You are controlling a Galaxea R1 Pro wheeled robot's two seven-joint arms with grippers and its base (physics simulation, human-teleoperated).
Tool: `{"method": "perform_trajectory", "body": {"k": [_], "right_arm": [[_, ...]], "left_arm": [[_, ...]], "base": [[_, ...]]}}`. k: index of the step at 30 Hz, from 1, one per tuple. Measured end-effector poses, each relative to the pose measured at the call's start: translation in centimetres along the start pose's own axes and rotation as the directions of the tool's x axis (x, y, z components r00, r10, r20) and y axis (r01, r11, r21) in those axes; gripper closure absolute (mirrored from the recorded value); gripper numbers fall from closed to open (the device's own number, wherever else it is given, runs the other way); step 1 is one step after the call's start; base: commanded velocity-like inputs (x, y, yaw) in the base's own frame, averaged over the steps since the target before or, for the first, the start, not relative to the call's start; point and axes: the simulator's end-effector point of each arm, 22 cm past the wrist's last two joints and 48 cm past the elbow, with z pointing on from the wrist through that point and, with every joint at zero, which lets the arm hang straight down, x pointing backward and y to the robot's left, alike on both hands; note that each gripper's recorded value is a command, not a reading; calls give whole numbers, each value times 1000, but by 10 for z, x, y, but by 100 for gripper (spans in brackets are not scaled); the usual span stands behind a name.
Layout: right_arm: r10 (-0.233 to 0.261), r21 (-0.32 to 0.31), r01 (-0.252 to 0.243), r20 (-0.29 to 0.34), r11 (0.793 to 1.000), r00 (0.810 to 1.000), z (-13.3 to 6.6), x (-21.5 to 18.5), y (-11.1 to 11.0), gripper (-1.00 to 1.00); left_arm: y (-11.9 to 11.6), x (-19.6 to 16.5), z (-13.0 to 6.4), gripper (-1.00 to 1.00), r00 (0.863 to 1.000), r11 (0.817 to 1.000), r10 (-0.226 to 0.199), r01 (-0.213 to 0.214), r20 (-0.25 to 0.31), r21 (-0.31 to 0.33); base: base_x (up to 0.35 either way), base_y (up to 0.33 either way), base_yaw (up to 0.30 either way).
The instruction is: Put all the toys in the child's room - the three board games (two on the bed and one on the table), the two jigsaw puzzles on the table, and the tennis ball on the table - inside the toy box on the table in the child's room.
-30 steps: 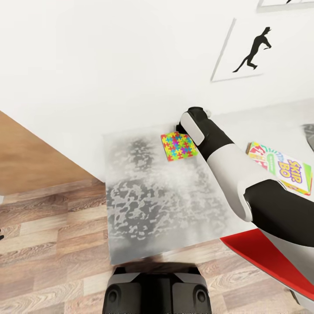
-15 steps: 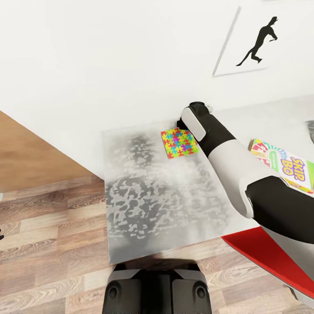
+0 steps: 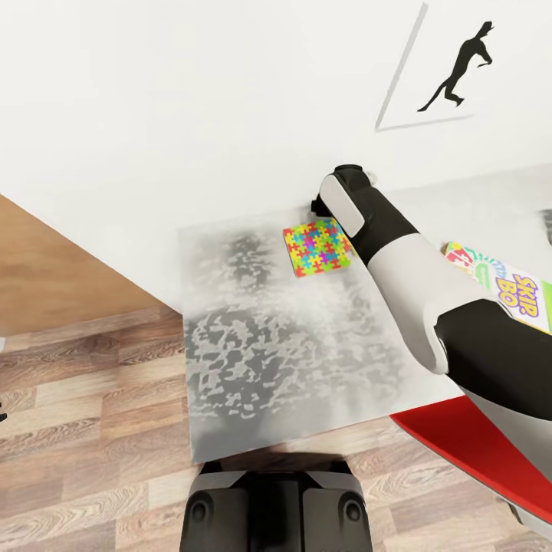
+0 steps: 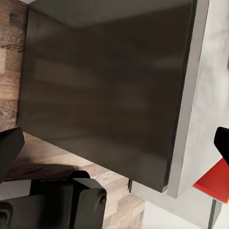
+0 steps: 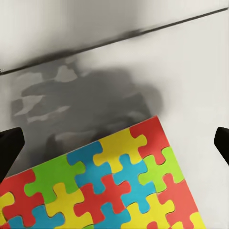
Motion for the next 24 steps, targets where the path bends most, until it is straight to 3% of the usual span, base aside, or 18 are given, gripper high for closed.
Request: {"method": "perform_trajectory", "body": {"k": [24], "right_arm": [[9, -3, -9, -10, 1000, 1000, 4, 2, -5, -100]], "left_arm": [[0, 0, 0, -100, 1000, 1000, -2, 2, 0, 0]], "base": [[0, 0, 0]]}}
